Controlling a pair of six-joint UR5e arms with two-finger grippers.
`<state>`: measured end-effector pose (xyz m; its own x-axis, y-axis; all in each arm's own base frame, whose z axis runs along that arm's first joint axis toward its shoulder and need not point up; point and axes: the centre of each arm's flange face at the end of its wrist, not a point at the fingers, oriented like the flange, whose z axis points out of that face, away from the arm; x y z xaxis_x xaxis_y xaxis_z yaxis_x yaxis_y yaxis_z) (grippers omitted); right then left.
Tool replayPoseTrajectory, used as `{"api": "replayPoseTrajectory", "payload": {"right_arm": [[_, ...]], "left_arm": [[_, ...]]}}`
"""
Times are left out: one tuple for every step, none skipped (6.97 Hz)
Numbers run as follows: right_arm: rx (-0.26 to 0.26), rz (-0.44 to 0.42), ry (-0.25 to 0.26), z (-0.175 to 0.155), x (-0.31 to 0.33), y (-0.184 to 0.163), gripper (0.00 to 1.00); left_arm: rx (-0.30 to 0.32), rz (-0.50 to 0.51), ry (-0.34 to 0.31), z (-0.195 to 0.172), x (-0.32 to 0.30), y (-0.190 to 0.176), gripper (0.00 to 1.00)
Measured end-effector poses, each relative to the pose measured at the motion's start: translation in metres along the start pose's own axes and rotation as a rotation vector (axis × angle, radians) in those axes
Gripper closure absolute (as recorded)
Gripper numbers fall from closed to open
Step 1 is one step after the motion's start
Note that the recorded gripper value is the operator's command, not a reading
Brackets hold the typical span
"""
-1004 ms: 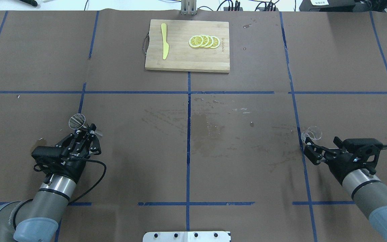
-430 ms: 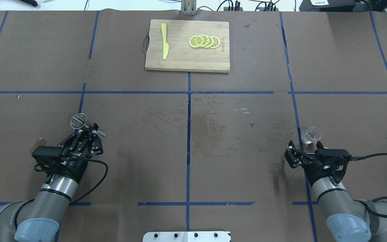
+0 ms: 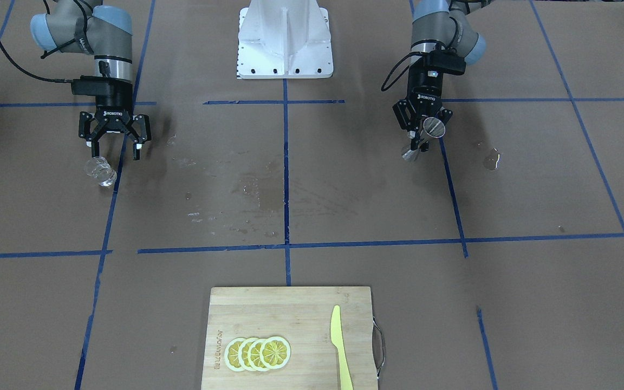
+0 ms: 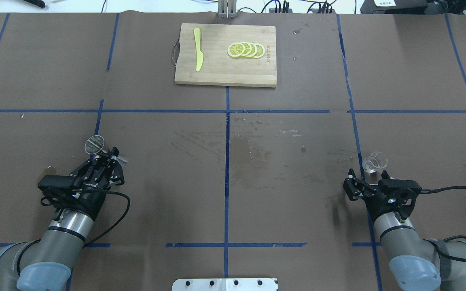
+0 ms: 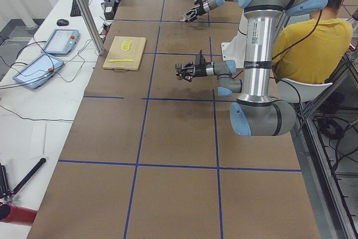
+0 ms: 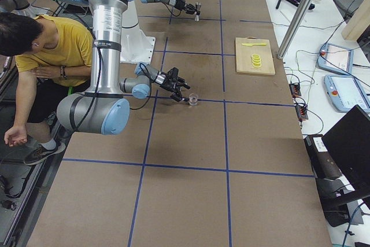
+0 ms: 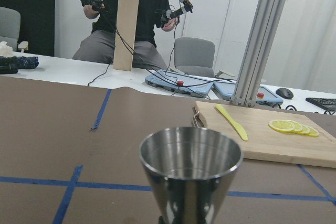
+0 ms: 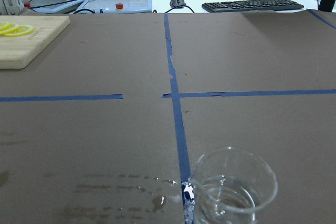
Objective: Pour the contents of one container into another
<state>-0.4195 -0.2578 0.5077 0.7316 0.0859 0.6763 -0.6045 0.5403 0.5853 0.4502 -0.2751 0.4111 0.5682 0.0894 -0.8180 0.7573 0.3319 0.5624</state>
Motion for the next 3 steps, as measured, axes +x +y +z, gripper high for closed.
{"api": "replayPoseTrajectory", "payload": {"right_arm": [[0.006, -0.001, 0.010, 0.005, 0.003, 0.000, 0.02], [0.015, -0.003, 0.025, 0.013, 0.006, 0.000, 0.04], [0.024, 0.001, 0.037, 0.022, 0.005, -0.001, 0.07]], "left_arm": [[0.000, -0.002, 0.001, 0.000, 0.000, 0.000, 1.00], [0.000, -0.006, 0.003, -0.001, 0.001, -0.001, 1.00], [0.001, -0.010, 0.005, -0.001, 0.002, -0.002, 1.00]]}}
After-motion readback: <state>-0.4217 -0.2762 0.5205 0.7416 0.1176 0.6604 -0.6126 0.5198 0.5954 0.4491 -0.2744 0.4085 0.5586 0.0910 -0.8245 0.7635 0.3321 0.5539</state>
